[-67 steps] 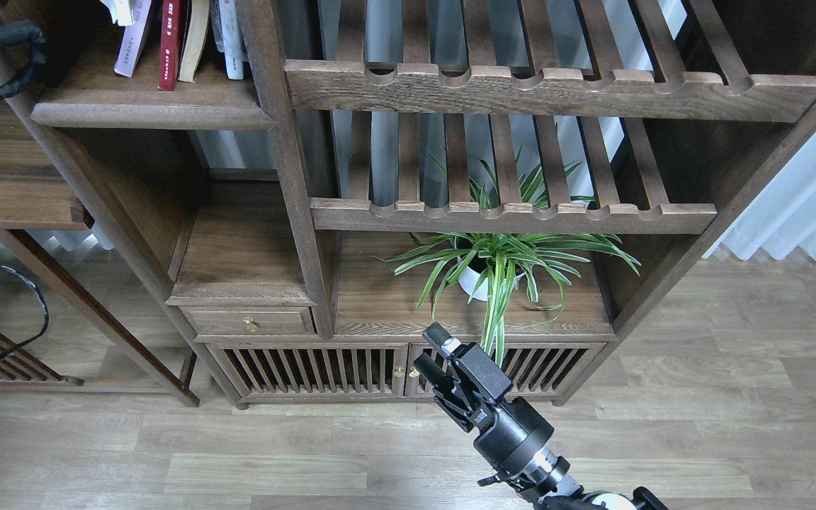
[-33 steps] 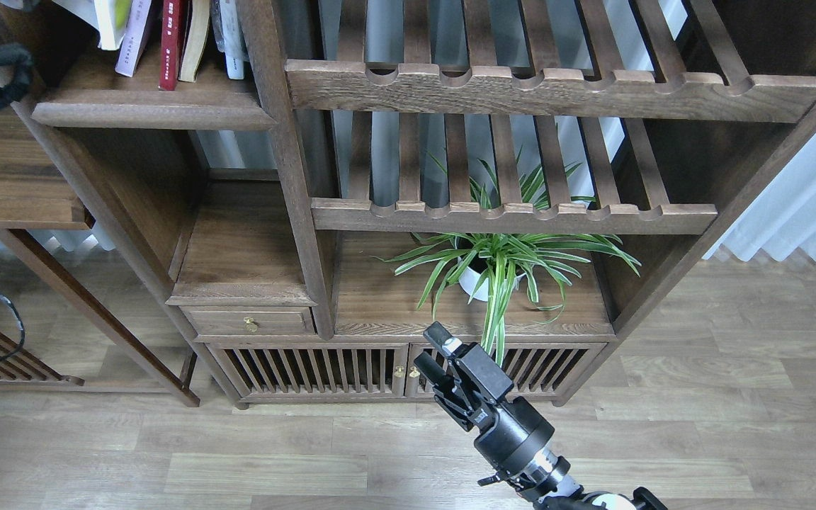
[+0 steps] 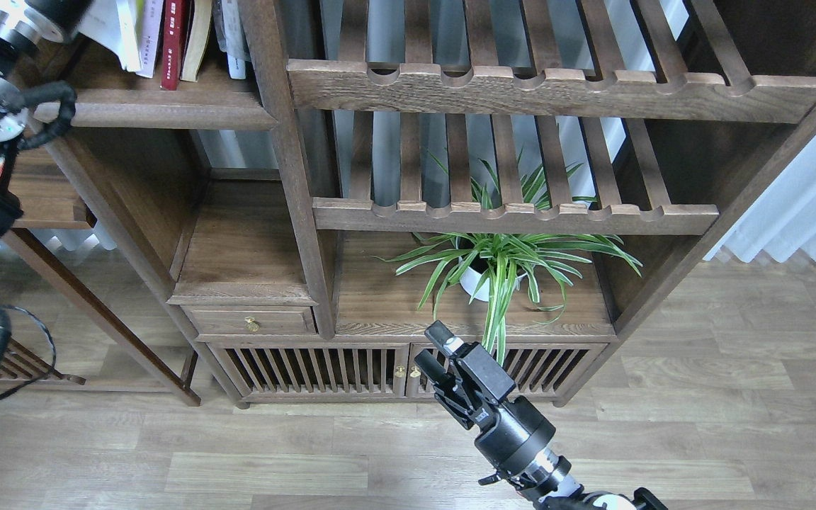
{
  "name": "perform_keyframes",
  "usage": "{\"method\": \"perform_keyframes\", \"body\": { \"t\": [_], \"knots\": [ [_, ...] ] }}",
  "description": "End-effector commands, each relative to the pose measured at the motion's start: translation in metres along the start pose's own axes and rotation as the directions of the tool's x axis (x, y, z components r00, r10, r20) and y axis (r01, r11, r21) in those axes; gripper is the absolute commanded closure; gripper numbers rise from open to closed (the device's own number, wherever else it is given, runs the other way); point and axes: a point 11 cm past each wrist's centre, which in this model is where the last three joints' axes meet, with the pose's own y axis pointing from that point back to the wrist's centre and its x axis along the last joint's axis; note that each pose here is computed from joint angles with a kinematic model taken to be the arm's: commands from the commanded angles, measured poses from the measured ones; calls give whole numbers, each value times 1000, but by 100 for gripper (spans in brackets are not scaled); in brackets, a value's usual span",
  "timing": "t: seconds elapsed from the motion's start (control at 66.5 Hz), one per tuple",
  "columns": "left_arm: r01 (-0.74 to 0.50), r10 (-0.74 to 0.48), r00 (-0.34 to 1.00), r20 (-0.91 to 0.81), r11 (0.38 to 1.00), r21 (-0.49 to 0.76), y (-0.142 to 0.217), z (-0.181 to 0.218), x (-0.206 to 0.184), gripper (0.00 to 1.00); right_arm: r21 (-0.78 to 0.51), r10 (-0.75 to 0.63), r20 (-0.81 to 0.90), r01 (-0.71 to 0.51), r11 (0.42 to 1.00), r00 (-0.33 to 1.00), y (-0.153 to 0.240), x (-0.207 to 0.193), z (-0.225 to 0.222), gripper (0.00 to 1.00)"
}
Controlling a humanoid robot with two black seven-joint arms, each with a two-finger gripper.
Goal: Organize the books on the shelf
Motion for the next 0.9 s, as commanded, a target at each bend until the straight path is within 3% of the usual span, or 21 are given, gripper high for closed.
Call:
{"method": "perform_keyframes", "body": {
  "t": [0.0, 0.286, 0.511, 0.661, 0.887],
  "knots": [
    [-9, 9, 1000, -30, 1000, -28, 0, 1, 1, 60, 0, -1, 0, 1, 1000, 1000, 0, 0, 0, 0],
    [-44, 32, 989, -144, 996, -83, 3, 4, 6, 46, 1, 0, 0, 0, 1000, 1000, 0, 0, 0, 0],
    [-105, 59, 939, -338, 987, -119, 21, -12, 16, 38, 7, -2, -3, 2, 1000, 1000, 0, -1, -2, 0],
    [-82, 3, 901, -435, 983, -162, 27, -15, 2, 24, 5, 1, 0, -1, 1000, 1000, -1, -2, -2, 0],
    [6, -102, 872, -479, 980, -198, 29, -2, -24, 24, 2, 20, 12, -20, 1000, 1000, -8, -14, -1, 0]
  ]
}}
